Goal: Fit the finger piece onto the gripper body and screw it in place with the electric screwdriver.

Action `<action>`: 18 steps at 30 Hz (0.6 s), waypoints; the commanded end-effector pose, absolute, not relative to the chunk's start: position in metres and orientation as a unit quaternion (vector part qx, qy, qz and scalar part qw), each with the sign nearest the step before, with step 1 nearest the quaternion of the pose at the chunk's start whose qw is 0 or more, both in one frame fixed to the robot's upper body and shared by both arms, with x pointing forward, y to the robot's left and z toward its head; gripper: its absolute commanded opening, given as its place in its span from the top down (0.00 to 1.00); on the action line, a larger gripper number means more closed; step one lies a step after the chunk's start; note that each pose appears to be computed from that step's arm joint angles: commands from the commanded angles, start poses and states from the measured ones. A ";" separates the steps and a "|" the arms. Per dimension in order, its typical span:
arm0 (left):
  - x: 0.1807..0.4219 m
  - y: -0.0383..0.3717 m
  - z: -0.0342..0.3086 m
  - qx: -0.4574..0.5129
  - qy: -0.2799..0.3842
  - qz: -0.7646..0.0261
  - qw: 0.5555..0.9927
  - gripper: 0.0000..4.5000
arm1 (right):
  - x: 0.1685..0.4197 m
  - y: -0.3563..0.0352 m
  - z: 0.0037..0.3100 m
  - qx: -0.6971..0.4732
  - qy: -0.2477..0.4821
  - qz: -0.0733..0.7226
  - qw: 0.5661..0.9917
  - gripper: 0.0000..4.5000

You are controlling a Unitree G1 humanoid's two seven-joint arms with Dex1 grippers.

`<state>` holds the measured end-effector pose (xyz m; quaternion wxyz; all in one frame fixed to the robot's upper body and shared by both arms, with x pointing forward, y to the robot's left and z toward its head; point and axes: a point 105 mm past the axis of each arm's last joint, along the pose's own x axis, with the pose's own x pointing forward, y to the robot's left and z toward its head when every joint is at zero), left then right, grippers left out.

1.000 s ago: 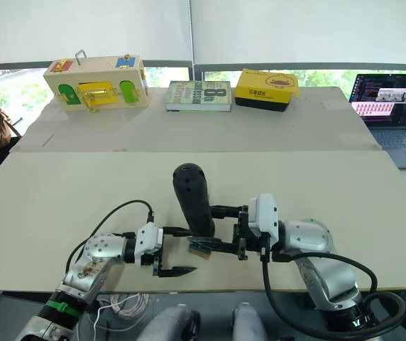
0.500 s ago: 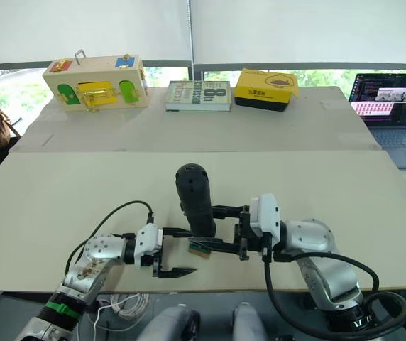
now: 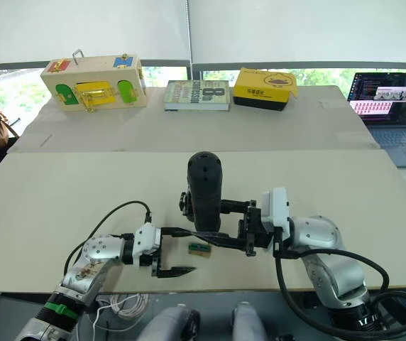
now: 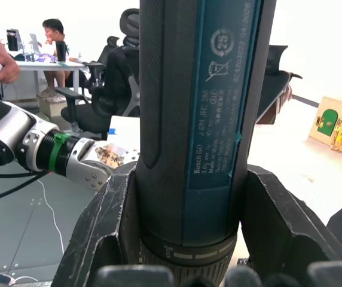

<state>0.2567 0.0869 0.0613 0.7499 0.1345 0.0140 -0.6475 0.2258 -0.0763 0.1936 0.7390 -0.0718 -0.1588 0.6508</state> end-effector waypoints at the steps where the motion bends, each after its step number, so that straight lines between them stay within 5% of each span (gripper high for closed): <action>1: 0.257 0.094 0.071 0.127 0.001 -0.641 0.757 0.00 | 0.217 -0.076 0.216 -0.079 -0.200 0.657 0.723 0.57; 18: 0.249 0.126 0.131 0.076 -0.038 -0.626 0.775 0.00 | 0.210 -0.079 0.261 -0.086 -0.237 0.653 0.714 0.57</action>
